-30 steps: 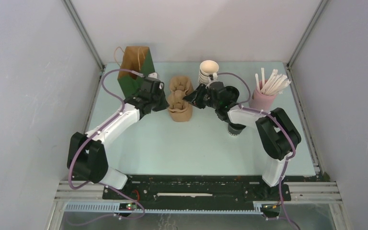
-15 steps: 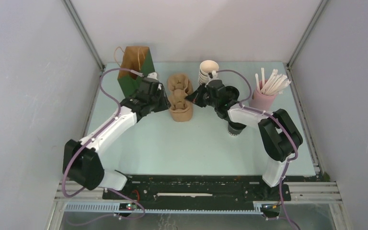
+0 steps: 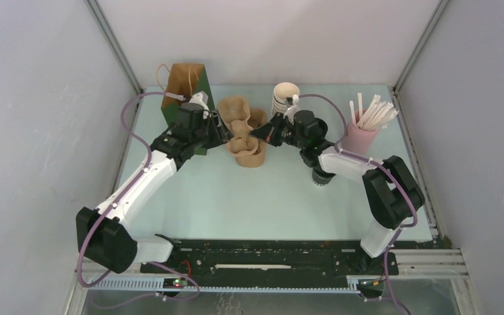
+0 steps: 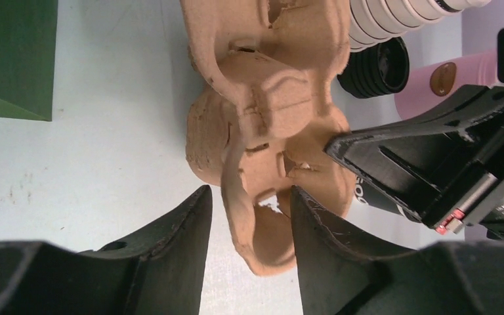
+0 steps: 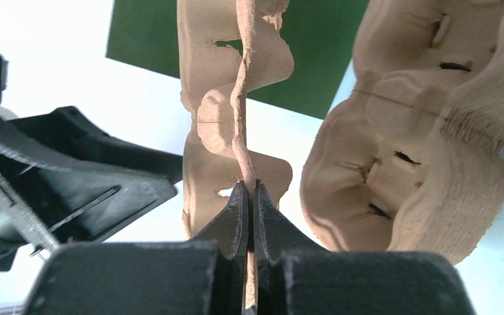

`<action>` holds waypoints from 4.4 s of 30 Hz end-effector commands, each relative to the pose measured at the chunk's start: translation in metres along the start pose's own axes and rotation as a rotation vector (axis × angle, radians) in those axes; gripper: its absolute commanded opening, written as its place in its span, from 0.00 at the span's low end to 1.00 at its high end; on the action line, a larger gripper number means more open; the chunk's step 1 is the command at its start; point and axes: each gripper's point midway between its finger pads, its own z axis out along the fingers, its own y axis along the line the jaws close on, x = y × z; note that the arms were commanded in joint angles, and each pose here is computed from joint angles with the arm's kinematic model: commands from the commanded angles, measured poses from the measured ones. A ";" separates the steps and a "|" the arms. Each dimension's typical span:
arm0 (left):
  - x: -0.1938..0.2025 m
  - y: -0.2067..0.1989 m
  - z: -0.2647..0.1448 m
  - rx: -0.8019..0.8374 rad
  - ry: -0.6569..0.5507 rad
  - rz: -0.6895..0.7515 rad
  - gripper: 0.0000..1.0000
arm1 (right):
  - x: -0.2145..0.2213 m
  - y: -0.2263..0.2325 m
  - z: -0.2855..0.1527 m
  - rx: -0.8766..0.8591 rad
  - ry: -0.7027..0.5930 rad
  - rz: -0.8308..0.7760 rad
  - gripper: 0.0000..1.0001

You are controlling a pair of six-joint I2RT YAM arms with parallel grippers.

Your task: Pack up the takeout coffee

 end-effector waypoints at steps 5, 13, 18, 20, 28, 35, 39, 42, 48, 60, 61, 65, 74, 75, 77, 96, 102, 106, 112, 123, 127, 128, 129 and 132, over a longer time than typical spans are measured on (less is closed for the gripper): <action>-0.014 -0.011 -0.032 0.060 -0.079 0.011 0.59 | -0.018 0.043 -0.032 -0.103 -0.040 -0.066 0.00; -0.086 0.036 -0.134 -0.157 -0.327 0.082 0.72 | -0.004 0.030 -0.070 -0.036 0.018 -0.148 0.00; -0.127 0.086 -0.184 -0.342 -0.456 0.046 0.77 | 0.002 0.029 -0.101 0.023 0.020 -0.215 0.00; -0.142 0.107 -0.192 -0.413 -0.481 0.021 0.78 | 0.004 0.033 -0.112 0.020 0.020 -0.236 0.00; -0.196 0.122 -0.155 -0.439 -0.556 -0.020 0.83 | 0.006 0.049 -0.148 -0.013 0.025 -0.289 0.00; -0.216 0.136 -0.111 -0.460 -0.468 0.012 0.76 | 0.002 0.045 -0.173 0.010 -0.002 -0.293 0.00; -0.221 0.143 -0.091 -0.466 -0.426 0.025 0.65 | -0.003 0.043 -0.181 0.004 -0.015 -0.284 0.00; -0.219 0.139 -0.074 -0.420 -0.376 0.037 0.62 | -0.005 0.042 -0.183 0.007 -0.018 -0.280 0.00; -0.210 0.145 -0.054 -0.425 -0.330 0.032 0.62 | -0.006 0.043 -0.187 0.002 -0.021 -0.276 0.00; -0.196 0.152 -0.029 -0.431 -0.259 0.057 0.41 | -0.003 0.039 -0.188 0.007 -0.011 -0.268 0.00; -0.194 0.151 -0.027 -0.430 -0.253 0.059 0.39 | -0.003 0.039 -0.187 0.008 -0.009 -0.265 0.00; -0.189 0.153 -0.023 -0.438 -0.234 0.059 0.31 | -0.002 0.039 -0.188 0.009 -0.003 -0.261 0.00; -0.182 0.146 -0.025 -0.439 -0.218 0.074 0.15 | -0.002 0.040 -0.190 0.009 -0.007 -0.264 0.00; -0.182 0.144 -0.028 -0.445 -0.219 0.077 0.09 | -0.001 0.040 -0.191 0.009 -0.005 -0.263 0.00; -0.181 0.140 -0.038 -0.455 -0.232 0.087 0.01 | -0.001 0.040 -0.191 0.011 -0.003 -0.261 0.00; -0.033 0.071 -0.162 -0.143 -0.398 0.010 0.00 | 0.024 0.078 -0.211 -0.121 0.119 -0.173 0.00; 0.002 0.041 -0.158 0.055 -0.353 -0.060 0.00 | 0.024 0.110 -0.224 -0.180 0.106 -0.153 0.00; 0.001 0.021 -0.171 0.153 -0.355 -0.074 0.00 | 0.021 0.115 -0.229 -0.167 0.079 -0.152 0.00; 0.002 0.010 -0.175 0.227 -0.367 -0.133 0.00 | 0.018 0.126 -0.230 -0.203 0.068 -0.125 0.00; 0.019 -0.007 -0.165 0.373 -0.315 -0.255 0.00 | 0.010 0.142 -0.236 -0.220 0.044 -0.136 0.00; 0.028 -0.008 -0.162 0.394 -0.295 -0.264 0.00 | 0.006 0.150 -0.241 -0.228 0.024 -0.138 0.00; 0.031 -0.008 -0.160 0.395 -0.287 -0.268 0.00 | 0.005 0.152 -0.242 -0.231 0.021 -0.138 0.00; 0.033 -0.008 -0.159 0.398 -0.282 -0.271 0.00 | 0.005 0.153 -0.243 -0.234 0.020 -0.137 0.00; 0.040 -0.005 -0.155 0.396 -0.268 -0.275 0.00 | 0.005 0.160 -0.243 -0.253 0.016 -0.129 0.00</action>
